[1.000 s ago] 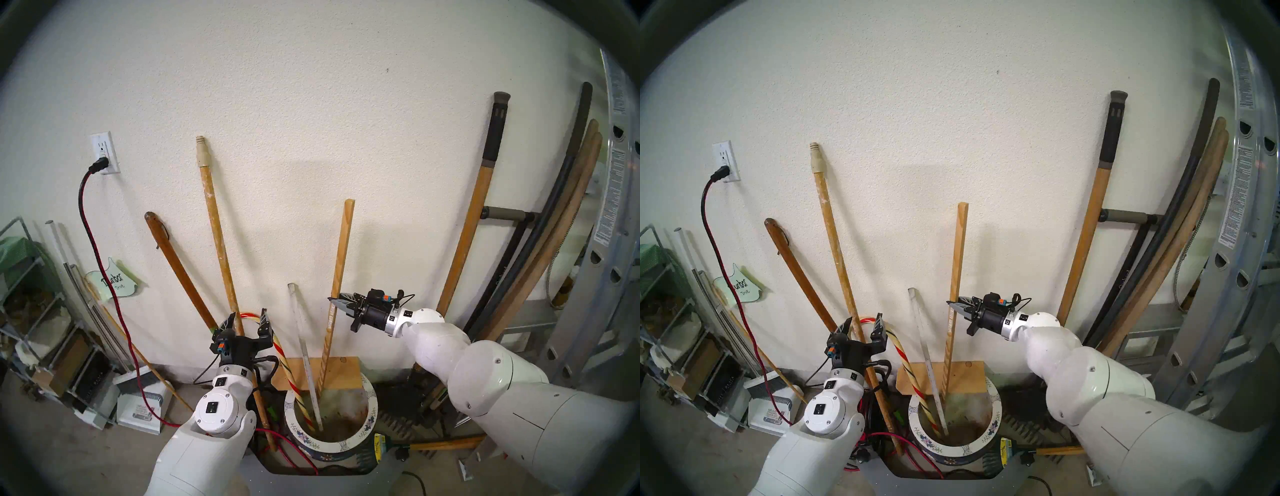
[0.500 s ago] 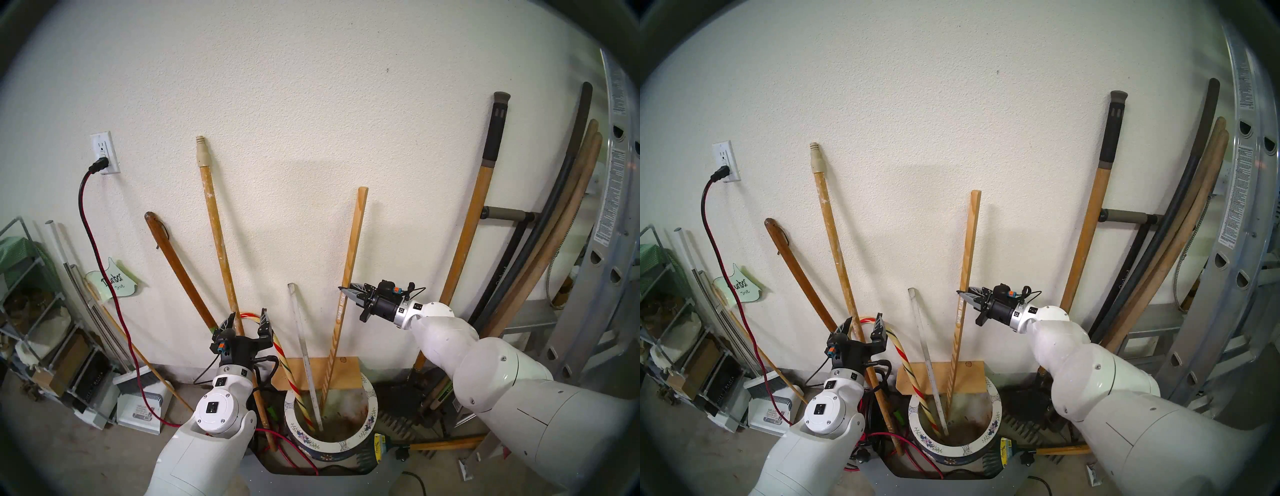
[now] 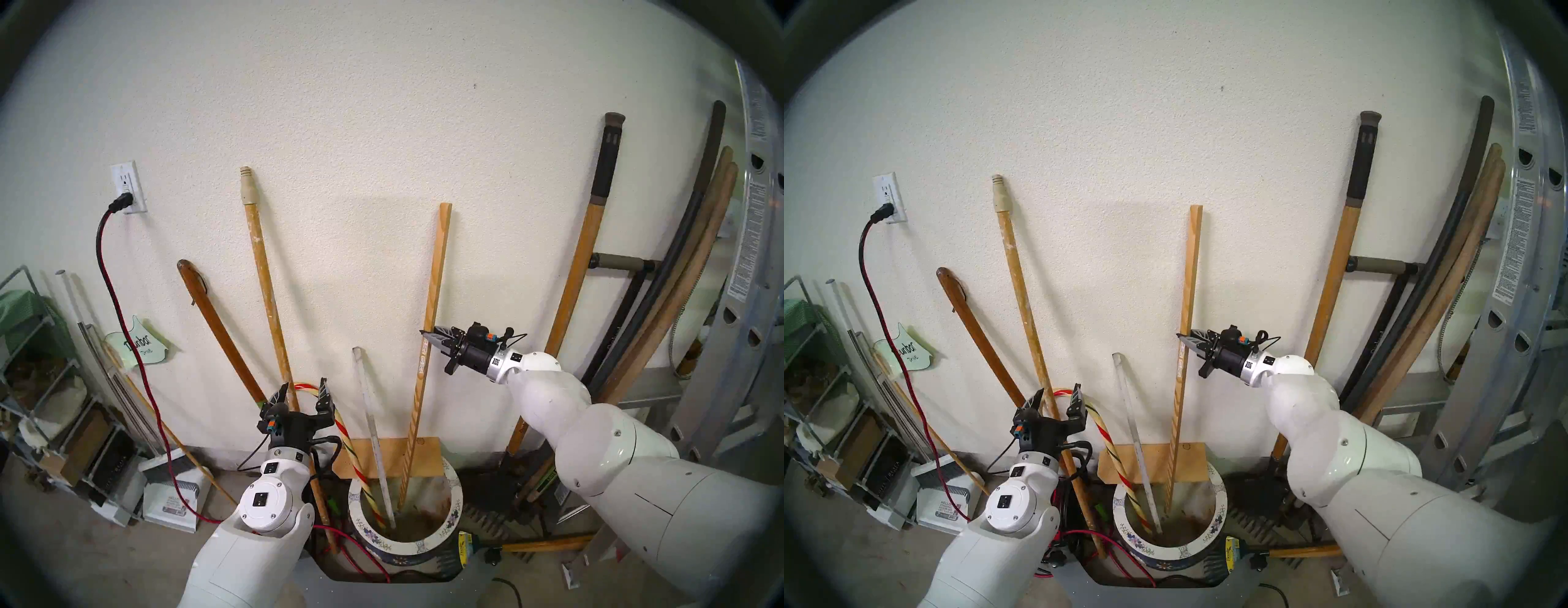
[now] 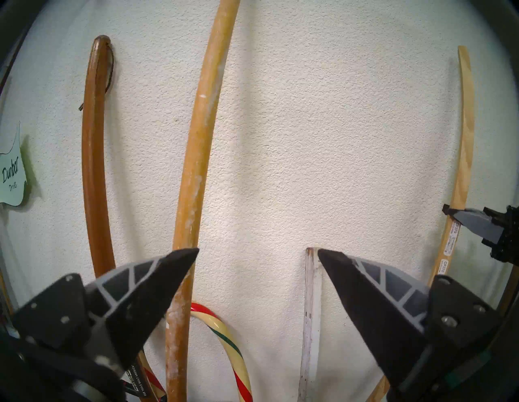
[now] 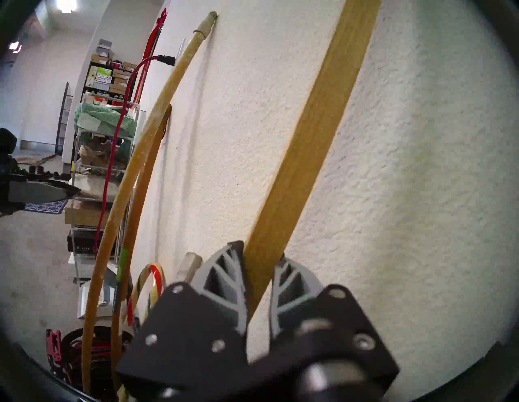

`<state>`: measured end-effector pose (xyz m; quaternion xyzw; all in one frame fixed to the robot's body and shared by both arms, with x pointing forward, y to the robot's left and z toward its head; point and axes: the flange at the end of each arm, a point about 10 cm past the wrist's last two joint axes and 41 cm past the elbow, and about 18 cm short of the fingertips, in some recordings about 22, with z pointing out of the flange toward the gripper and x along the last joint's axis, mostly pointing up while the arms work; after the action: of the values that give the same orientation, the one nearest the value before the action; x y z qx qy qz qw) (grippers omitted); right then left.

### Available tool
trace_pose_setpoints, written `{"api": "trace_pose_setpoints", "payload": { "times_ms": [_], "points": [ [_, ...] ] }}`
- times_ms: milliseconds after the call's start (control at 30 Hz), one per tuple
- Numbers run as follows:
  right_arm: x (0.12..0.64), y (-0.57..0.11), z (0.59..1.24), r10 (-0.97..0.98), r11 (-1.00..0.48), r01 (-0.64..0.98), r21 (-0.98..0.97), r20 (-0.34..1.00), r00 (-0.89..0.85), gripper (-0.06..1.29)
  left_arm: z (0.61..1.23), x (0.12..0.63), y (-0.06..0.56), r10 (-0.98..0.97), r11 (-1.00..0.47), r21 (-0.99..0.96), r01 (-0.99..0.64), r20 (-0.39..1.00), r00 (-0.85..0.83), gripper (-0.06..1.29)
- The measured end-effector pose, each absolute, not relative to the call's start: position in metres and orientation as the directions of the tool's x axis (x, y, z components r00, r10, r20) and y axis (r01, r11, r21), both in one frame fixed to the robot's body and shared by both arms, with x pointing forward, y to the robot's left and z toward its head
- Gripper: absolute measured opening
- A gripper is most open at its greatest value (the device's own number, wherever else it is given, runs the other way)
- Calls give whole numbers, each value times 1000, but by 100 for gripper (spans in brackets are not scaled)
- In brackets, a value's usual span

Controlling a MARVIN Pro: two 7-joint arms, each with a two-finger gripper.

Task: Take wooden sticks or brooms out of the pot

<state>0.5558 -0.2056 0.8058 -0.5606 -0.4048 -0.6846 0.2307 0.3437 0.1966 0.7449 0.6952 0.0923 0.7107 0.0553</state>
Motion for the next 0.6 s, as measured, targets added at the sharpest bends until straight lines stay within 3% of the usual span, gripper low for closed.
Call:
{"api": "trace_pose_setpoints", "payload": {
  "times_ms": [600],
  "points": [
    [569,-211,835,188,-545,744,386,921,-340,10,745,344,196,203,-978,204,51,979,-29,122]
  ]
}}
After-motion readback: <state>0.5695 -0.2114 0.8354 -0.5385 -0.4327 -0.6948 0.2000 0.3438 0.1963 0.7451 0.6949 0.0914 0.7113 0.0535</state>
